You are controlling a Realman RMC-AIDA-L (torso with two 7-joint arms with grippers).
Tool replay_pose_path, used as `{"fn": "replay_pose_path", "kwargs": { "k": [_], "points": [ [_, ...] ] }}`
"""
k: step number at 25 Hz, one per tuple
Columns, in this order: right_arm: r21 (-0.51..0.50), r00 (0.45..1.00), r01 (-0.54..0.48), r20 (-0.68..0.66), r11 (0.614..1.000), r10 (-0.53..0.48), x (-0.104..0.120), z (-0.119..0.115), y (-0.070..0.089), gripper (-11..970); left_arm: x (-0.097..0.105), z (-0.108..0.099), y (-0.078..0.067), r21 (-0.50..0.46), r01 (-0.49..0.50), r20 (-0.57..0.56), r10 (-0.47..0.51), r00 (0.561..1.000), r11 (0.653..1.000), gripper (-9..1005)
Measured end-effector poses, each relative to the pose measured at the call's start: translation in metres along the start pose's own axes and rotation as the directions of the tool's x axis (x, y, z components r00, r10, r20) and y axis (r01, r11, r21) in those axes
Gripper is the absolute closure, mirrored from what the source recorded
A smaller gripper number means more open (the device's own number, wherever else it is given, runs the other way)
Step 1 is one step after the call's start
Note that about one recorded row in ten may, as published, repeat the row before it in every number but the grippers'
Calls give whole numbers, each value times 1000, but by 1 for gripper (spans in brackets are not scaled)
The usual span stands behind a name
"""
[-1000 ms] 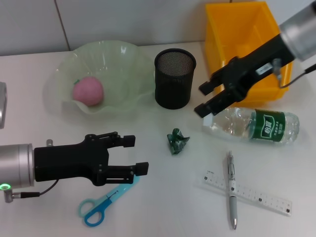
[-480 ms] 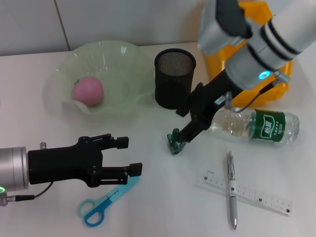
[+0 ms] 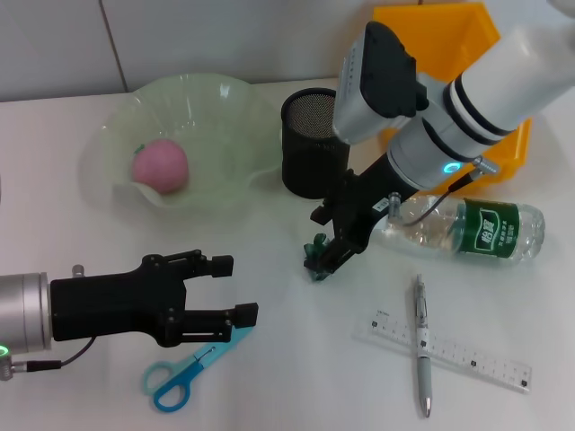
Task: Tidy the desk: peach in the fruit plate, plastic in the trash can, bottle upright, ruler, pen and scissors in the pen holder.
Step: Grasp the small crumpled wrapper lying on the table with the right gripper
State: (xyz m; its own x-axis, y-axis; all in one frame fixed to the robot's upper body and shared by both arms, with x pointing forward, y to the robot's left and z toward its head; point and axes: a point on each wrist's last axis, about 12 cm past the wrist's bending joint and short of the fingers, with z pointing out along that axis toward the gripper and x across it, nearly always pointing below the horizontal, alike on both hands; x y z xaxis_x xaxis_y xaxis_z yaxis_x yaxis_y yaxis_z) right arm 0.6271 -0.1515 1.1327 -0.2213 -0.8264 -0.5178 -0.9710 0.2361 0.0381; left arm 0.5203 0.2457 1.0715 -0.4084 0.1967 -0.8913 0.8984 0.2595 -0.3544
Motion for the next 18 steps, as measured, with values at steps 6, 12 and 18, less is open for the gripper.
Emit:
{"fn": "replay_pose_path", "kwargs": {
  "k": [6,12,18],
  "points": [
    [3,1000,1,-7,1000,-1,4,8,0,248,0,0,0,1,1,0,-1,1000,1000,129],
    [0,1000,-4,-11,1000,4,7,10,1,255,2,-1,-1,0,8,2,-8,1000,1000,129],
    [-11,1000,-16,-17,1000,16,11,13,3,262,2,-1,-1,-1,8,2,-8,1000,1000,129]
  ]
}}
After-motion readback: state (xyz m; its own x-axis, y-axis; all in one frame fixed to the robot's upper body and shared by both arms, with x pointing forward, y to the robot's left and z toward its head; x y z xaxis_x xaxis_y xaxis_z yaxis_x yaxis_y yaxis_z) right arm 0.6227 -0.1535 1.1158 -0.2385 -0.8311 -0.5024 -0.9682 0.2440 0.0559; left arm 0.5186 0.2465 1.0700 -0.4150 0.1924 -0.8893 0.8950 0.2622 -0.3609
